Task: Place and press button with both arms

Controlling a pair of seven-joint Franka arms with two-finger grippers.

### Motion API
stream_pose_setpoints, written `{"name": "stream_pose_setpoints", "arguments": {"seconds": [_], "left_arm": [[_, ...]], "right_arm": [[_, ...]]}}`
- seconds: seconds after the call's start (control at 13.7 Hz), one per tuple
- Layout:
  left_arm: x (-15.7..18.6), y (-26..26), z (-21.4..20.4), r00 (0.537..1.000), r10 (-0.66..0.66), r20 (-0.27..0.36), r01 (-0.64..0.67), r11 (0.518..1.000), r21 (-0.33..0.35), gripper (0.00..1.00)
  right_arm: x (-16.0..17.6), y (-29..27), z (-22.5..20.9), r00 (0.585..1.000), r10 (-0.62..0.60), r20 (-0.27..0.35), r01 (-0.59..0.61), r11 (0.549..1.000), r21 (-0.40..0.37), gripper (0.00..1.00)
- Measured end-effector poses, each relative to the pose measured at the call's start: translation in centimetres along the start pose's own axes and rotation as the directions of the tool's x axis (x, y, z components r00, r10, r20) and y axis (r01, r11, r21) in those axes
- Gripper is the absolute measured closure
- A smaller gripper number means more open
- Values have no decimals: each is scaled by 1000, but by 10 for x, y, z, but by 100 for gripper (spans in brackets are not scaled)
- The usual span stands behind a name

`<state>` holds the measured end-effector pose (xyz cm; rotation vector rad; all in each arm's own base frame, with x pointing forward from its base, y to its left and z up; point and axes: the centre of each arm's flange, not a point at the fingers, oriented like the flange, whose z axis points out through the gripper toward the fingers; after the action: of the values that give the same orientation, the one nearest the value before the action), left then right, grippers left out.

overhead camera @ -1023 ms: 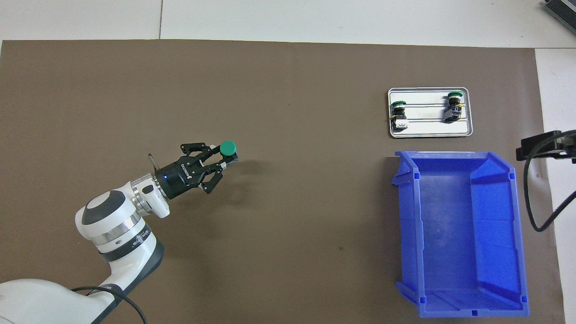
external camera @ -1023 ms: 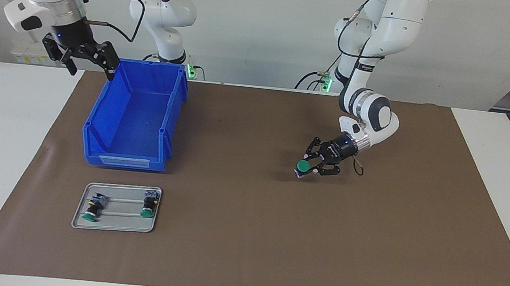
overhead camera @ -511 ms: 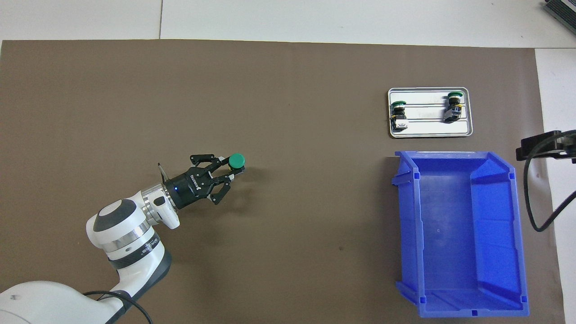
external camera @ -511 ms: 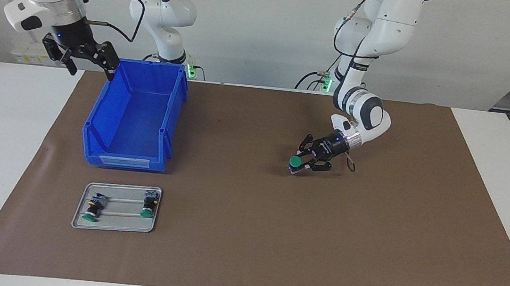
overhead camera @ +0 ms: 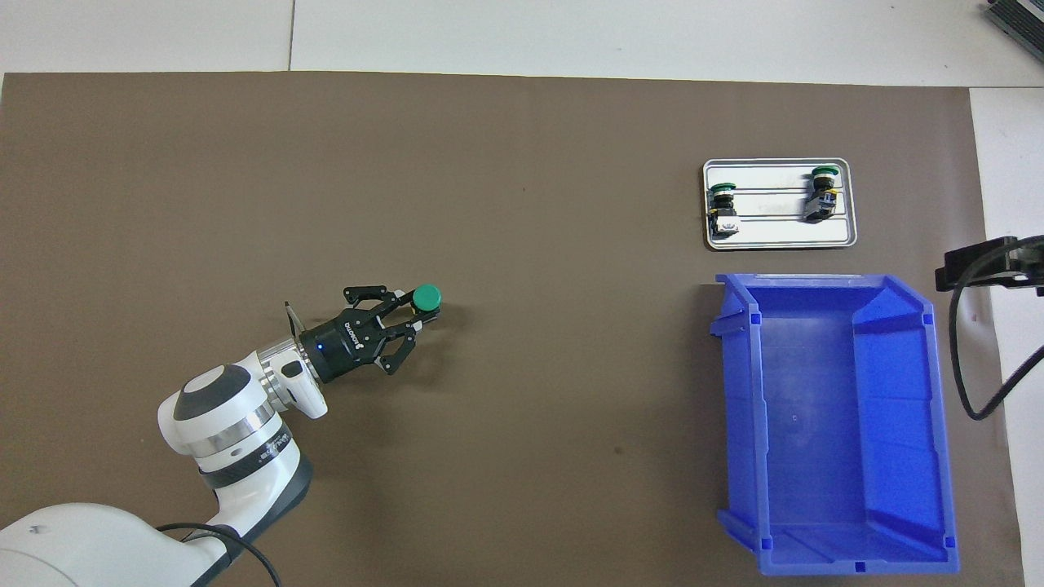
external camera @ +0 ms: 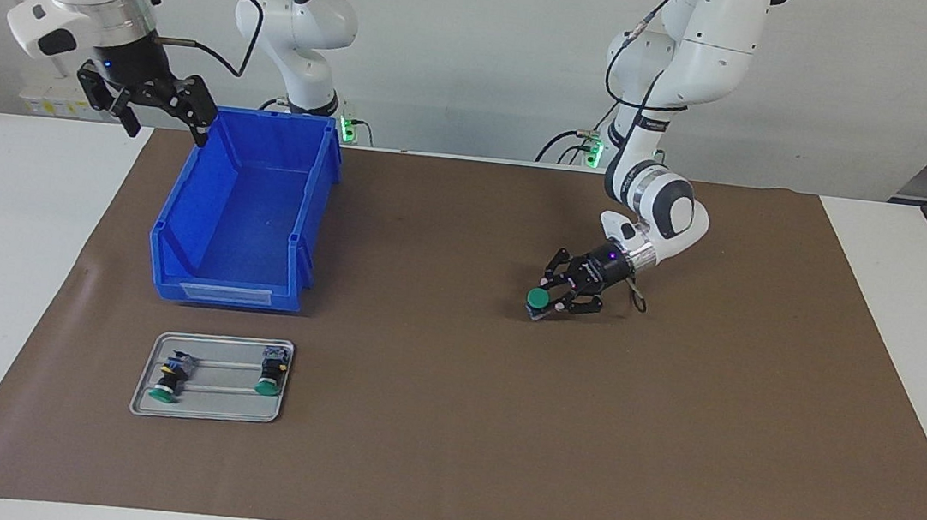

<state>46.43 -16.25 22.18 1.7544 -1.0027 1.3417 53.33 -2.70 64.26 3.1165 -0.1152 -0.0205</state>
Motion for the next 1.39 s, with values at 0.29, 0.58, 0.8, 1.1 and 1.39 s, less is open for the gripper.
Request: {"name": "stream_pose_setpoints", "arguments": {"seconds": [0.29,0.58,0.8,1.1,1.39], "left_arm": [[-3,1,-2,1000,7,8,-7,1000,3,67],[-4,2,-2,1000,27,2,-27,1000,-1,67],[-5,4,-1,999,40,-17,-40,999,-12,67],[-16,5,-2,999,28,-37,-28,999,-21,67],[-17,2,-4,999,24,-43,-25,1000,-15,67]], "right_arm": [[0,0,0,1000,0,0,0,1000,0,0],[0,0,0,1000,0,0,0,1000,0,0],[0,0,0,1000,0,0,0,1000,0,0],[0,0,0,1000,0,0,0,1000,0,0],[0,0,0,1000,0,0,0,1000,0,0]]}}
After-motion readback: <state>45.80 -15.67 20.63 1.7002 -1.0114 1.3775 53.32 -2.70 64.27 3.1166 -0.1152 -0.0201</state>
